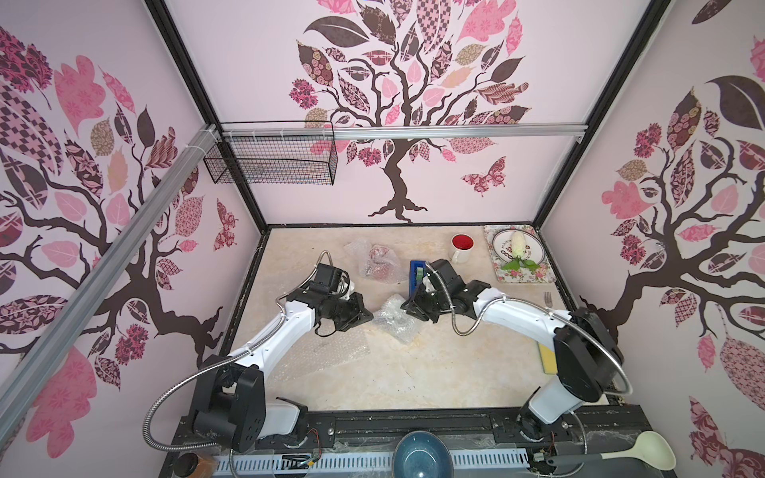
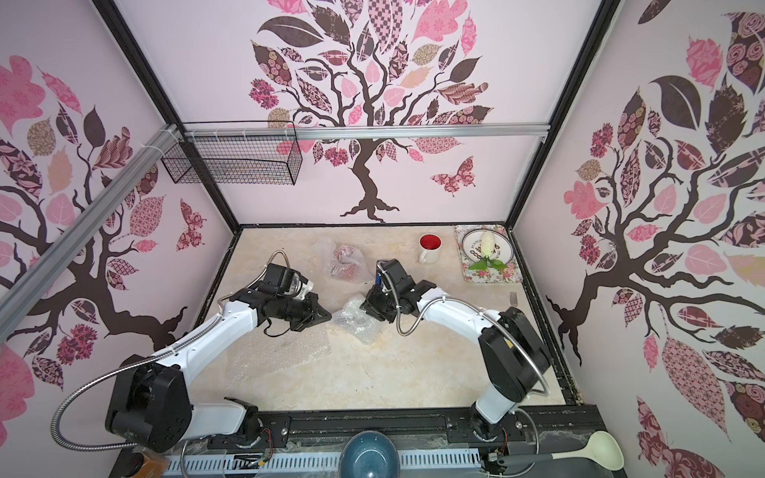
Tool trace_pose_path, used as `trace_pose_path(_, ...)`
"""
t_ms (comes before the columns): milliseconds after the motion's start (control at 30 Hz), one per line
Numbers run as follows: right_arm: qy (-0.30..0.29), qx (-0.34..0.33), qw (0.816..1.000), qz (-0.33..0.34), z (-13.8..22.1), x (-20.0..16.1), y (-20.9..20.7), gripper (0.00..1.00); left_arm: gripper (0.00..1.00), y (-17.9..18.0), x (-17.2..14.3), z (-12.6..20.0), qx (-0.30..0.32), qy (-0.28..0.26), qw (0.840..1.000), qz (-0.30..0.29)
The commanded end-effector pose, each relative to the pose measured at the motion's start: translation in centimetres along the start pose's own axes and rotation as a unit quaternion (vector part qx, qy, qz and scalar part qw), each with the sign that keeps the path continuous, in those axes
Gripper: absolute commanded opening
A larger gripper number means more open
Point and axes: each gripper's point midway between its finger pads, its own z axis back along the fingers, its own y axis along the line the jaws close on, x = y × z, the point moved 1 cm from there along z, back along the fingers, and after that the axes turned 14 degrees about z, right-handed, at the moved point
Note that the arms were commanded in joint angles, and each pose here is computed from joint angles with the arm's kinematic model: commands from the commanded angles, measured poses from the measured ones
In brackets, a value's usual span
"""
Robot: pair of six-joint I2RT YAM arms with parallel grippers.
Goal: Wrap mugs in bubble wrap
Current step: Stick the tape on the bubble wrap, then move the bubble wrap to the center of the board.
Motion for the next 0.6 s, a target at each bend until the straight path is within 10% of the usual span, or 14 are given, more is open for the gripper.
trace_pose_path(0, -0.064, -0.066, 0.995, 0.040, 5.6, 2.2, -2.0, 0.52, 0.00, 1.2, -0.4, -1.9, -0.005, 0.030, 0.999, 0.019)
trace_pose_path(167, -0.039, -0.059, 0.996, 0.053, 4.7, 1.9, -5.4, 0.69, 0.00, 1.3, -1.2, -4.2, -0.009, 0.064, 0.998, 0.027)
trace_pose_path(567, 0.049, 0.037, 0.998, 0.014, -3.2, -3.5, -6.4, 0.41, 0.00, 0.7, 2.1, -7.7, -0.018, 0.041, 0.998, 0.042)
